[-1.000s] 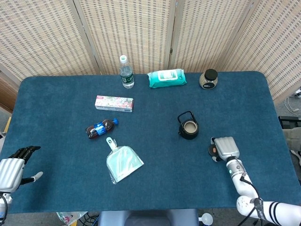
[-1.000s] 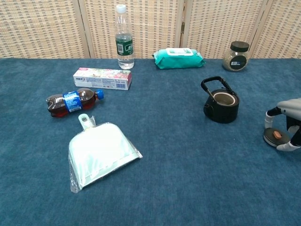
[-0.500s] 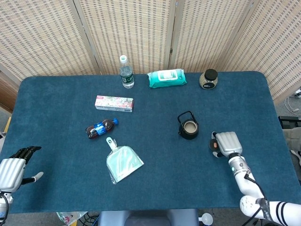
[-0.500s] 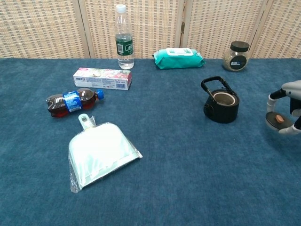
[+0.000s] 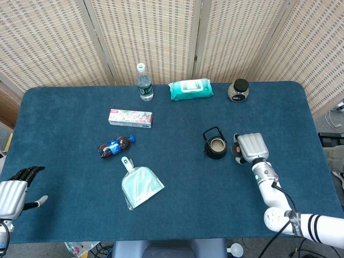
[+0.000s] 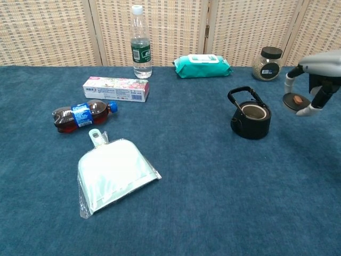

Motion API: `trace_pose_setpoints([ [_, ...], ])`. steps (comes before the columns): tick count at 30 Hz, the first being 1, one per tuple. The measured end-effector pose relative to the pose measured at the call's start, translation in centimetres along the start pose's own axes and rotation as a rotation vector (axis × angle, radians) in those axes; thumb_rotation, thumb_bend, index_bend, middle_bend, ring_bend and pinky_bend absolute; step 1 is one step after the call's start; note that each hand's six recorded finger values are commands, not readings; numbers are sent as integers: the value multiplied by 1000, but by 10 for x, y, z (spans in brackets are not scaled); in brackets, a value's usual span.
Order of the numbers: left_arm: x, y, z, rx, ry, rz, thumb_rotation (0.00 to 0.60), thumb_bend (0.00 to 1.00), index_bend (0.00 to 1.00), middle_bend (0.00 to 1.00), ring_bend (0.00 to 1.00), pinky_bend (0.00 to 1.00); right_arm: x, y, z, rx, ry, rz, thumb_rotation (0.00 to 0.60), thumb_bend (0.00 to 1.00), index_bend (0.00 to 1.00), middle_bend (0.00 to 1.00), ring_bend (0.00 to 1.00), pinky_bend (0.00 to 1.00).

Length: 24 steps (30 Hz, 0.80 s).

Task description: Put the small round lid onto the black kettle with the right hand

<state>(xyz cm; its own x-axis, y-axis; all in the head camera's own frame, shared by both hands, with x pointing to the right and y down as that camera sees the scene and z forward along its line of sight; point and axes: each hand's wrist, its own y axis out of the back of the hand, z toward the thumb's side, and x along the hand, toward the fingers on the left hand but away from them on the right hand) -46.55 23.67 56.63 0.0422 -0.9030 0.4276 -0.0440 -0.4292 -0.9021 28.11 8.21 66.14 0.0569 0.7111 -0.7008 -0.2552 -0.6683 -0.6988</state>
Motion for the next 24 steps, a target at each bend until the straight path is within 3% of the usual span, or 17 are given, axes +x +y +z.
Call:
trace_pose_setpoints([
  [10, -2, 2, 0, -8, -5, 1, 600, 113, 221, 278, 267, 497, -22, 20, 27, 16, -9, 0, 600, 297, 480, 1000, 973, 1000],
  [24, -4, 3, -1, -15, -11, -2, 600, 113, 220, 278, 267, 497, -45, 13, 51, 27, -14, 20, 600, 297, 481, 1000, 973, 1000],
])
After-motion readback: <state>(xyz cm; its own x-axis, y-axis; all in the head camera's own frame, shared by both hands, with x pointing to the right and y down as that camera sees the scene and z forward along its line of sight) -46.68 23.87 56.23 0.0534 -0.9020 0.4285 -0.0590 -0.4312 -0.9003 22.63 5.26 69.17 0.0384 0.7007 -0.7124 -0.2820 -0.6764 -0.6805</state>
